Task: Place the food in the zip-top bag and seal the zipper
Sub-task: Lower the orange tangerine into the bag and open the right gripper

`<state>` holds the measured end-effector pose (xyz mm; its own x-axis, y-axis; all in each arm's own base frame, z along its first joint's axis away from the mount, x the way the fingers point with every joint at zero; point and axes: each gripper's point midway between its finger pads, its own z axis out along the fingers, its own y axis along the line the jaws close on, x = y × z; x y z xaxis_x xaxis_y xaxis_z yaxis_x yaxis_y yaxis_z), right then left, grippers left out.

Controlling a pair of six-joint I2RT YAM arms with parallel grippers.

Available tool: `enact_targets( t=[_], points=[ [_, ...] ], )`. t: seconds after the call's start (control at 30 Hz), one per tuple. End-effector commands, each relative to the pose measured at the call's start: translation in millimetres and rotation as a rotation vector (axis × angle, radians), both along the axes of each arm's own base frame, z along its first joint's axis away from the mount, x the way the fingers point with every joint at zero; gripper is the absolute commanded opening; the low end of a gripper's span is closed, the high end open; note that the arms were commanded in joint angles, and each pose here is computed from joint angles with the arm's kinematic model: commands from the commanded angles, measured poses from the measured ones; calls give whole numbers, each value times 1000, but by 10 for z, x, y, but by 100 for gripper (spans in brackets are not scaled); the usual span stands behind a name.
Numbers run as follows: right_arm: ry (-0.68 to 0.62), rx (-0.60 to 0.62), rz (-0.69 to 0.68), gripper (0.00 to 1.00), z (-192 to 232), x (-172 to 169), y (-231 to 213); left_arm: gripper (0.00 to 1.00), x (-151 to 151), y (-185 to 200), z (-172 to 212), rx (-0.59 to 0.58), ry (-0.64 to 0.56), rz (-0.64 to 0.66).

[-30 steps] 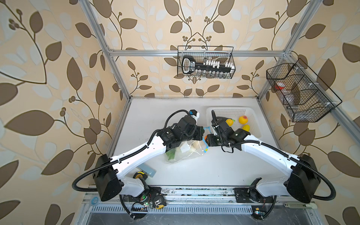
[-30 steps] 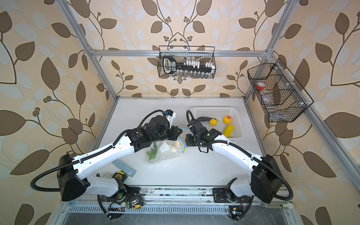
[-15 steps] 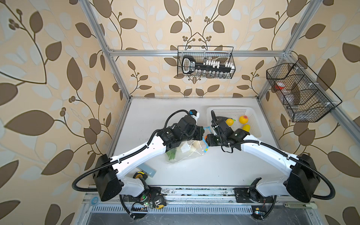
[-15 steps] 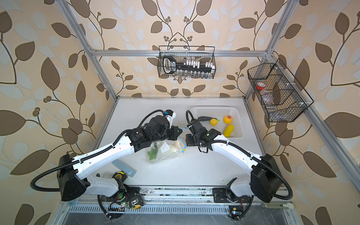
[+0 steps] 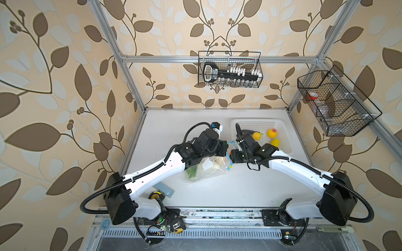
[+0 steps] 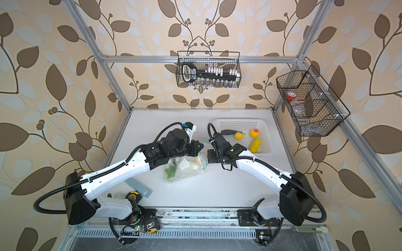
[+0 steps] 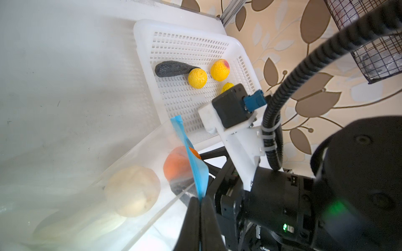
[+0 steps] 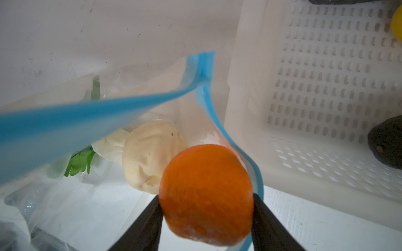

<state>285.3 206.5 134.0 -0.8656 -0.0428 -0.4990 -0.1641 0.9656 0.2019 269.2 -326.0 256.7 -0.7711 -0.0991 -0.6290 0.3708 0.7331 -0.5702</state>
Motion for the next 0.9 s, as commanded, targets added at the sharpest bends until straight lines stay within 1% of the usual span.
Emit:
enact_targets(
  t=[0.0,0.2,0.43,0.6,0.7,0.87],
  points=[
    [26,-30,-14,63,-119,-37,-54,0,39,40,230,-55,-59,18],
    [24,-19,-9,68,-95,-35,-32,0,37,33,232,-56,-58,15],
    [20,4,0,69,-21,-28,15,0,37,32,236,-57,-58,14],
    [0,58,12,69,141,-30,85,0,36,35,241,-54,-59,15],
    [-37,100,11,69,308,-22,104,0,41,37,248,-52,-60,16],
    [-91,113,-13,69,493,-8,5,0,48,16,231,-46,-53,13]
  ],
)
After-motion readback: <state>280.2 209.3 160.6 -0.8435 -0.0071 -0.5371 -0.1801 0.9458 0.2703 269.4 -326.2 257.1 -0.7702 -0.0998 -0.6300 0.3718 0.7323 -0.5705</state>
